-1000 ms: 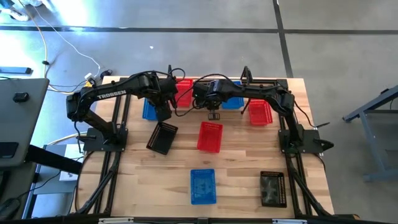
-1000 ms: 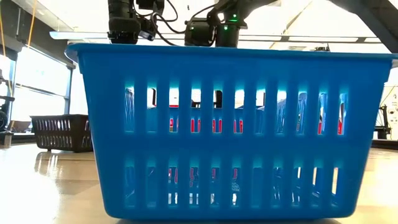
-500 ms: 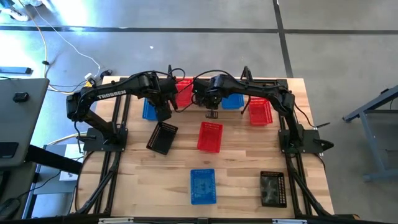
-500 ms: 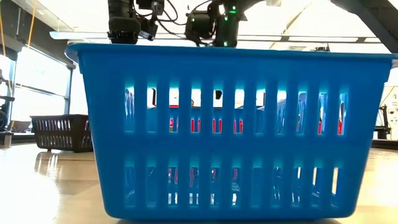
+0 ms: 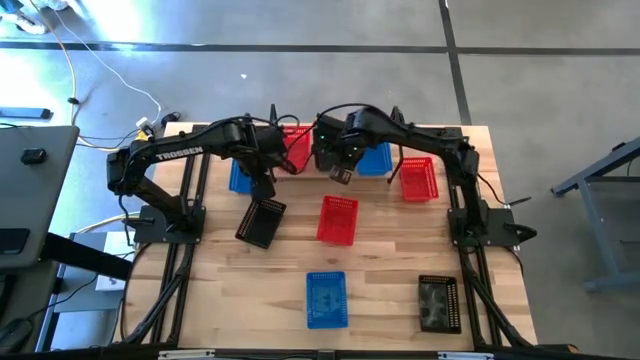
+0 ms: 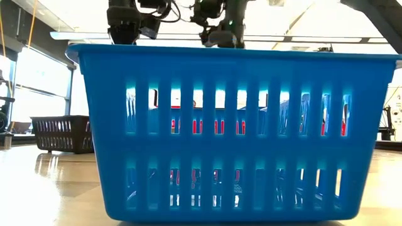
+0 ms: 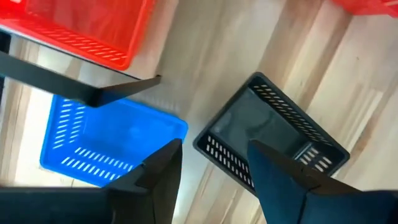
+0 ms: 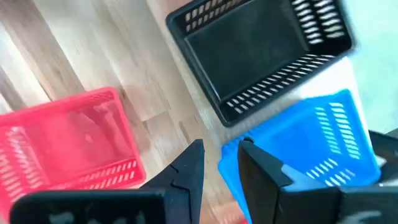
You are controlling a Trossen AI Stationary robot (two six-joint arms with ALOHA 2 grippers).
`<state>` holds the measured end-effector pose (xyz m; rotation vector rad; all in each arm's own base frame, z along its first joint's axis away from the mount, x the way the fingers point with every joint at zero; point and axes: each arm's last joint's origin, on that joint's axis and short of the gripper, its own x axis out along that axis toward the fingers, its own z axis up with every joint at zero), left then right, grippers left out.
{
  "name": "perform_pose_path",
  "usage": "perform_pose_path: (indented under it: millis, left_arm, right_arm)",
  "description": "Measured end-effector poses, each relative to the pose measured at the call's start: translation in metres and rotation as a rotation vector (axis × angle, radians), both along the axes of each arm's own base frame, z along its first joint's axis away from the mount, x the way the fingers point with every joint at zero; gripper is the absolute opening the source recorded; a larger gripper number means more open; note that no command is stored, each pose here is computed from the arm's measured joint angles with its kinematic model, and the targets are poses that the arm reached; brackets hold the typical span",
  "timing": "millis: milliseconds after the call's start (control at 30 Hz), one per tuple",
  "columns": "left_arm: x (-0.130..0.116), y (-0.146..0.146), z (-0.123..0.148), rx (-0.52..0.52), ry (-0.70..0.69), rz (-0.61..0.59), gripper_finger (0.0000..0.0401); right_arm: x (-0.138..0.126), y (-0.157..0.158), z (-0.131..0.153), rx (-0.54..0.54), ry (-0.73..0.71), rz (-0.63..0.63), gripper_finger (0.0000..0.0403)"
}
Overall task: Stack baskets on shelf by color
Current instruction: Stack the bottom red basket on top of the red basket on the shelf
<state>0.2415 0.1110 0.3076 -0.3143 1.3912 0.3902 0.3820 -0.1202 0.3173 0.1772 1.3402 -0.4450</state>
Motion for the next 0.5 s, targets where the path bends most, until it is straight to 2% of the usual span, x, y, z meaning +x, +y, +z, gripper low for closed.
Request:
perform_pose_path:
  millis: [267, 500]
  left_arm:
    - [0.010, -0.023, 0.000, 0.006, -0.003, -0.126, 0.0174]
    - [0.029, -0.047, 0.003, 0.019, -0.136, -0.249, 0.0174]
  right_arm:
    - [-0.031, 0.016, 0.043, -0.047, -0.078, -0.122, 0.0085]
    - [-0.052, 0.035, 0.070, -0.074, -0.149, -0.179, 0.0085]
